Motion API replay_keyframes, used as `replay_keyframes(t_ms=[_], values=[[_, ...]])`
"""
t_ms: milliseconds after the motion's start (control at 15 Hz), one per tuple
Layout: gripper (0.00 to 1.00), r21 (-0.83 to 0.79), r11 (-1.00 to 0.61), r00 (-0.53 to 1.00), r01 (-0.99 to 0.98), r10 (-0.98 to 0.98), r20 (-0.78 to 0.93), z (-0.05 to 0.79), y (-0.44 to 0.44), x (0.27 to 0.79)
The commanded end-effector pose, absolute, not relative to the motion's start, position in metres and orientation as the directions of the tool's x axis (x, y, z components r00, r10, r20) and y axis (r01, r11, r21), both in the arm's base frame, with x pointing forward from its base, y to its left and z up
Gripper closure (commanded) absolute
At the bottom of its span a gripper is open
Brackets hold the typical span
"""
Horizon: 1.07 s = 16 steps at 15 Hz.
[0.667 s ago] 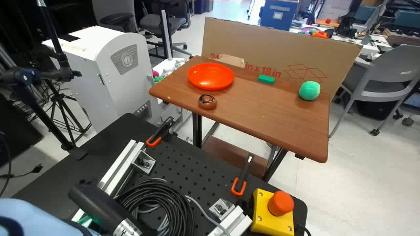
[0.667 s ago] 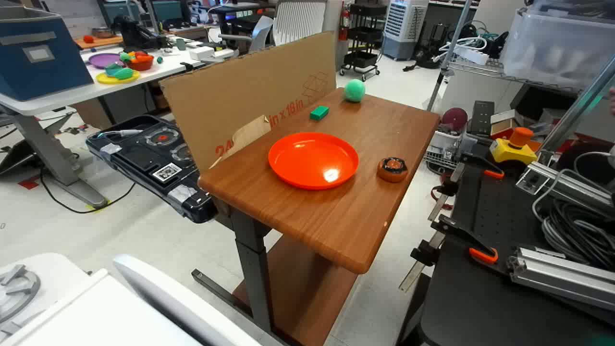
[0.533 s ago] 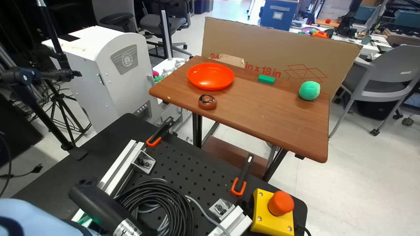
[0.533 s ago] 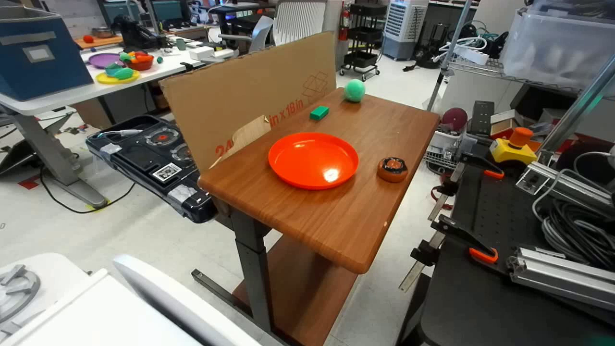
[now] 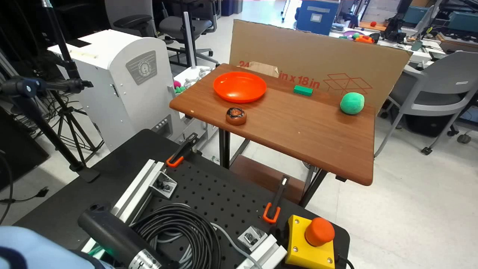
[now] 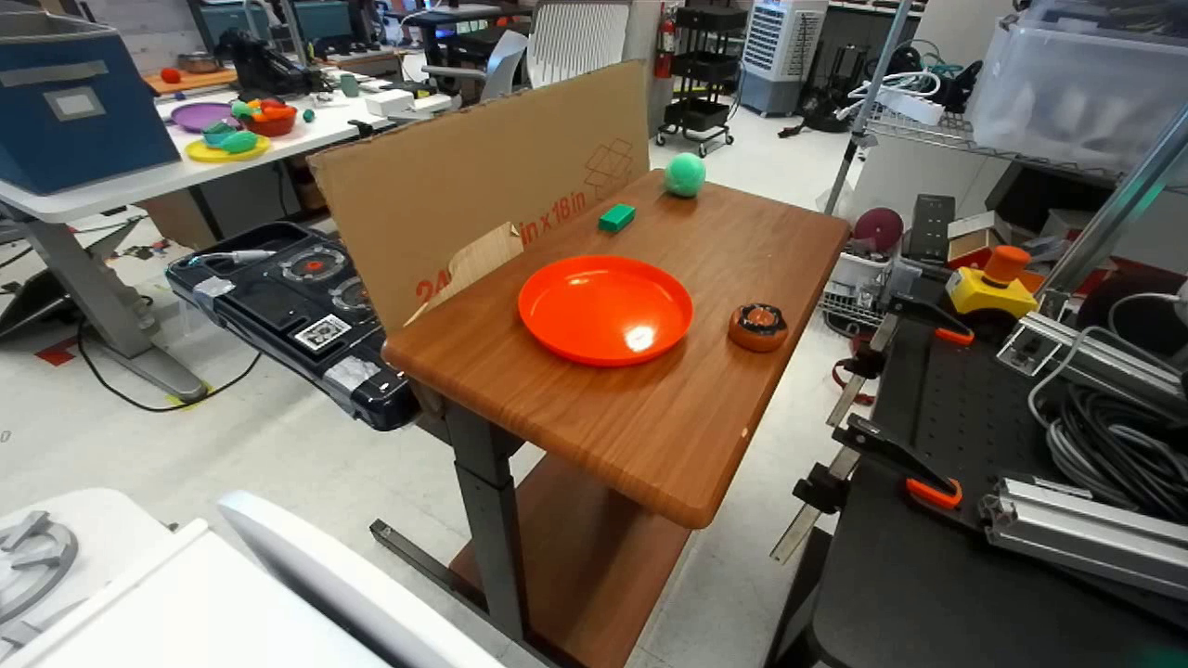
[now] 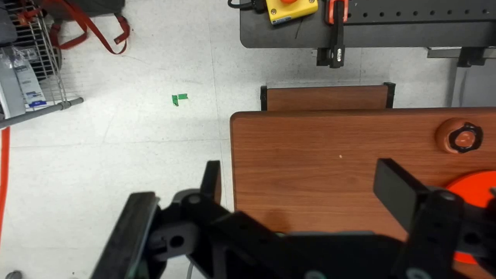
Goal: Put the donut toy on the orange plate
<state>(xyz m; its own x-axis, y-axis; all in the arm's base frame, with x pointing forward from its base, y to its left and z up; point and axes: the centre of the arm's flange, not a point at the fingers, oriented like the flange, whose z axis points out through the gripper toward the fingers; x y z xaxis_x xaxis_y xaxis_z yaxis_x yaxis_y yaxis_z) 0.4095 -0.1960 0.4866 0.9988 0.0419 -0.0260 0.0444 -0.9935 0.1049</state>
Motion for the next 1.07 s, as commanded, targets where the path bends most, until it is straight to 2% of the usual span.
replay_keyframes(t_ms=[0,200,600,1000], values=[[0.00,0.076,-0.996,0.998,0.057,0.054,-0.035,0.481,-0.195,0.427],[0.00,0.062,-0.993,0.994,0.103,0.100,-0.048,0.465,-0.166,0.457],[0.00,0.031,-0.968,0.968,0.250,0.249,-0.028,0.389,-0.055,0.516],[0.00,0.031,-0.927,0.927,0.374,0.374,-0.005,0.304,0.031,0.528]])
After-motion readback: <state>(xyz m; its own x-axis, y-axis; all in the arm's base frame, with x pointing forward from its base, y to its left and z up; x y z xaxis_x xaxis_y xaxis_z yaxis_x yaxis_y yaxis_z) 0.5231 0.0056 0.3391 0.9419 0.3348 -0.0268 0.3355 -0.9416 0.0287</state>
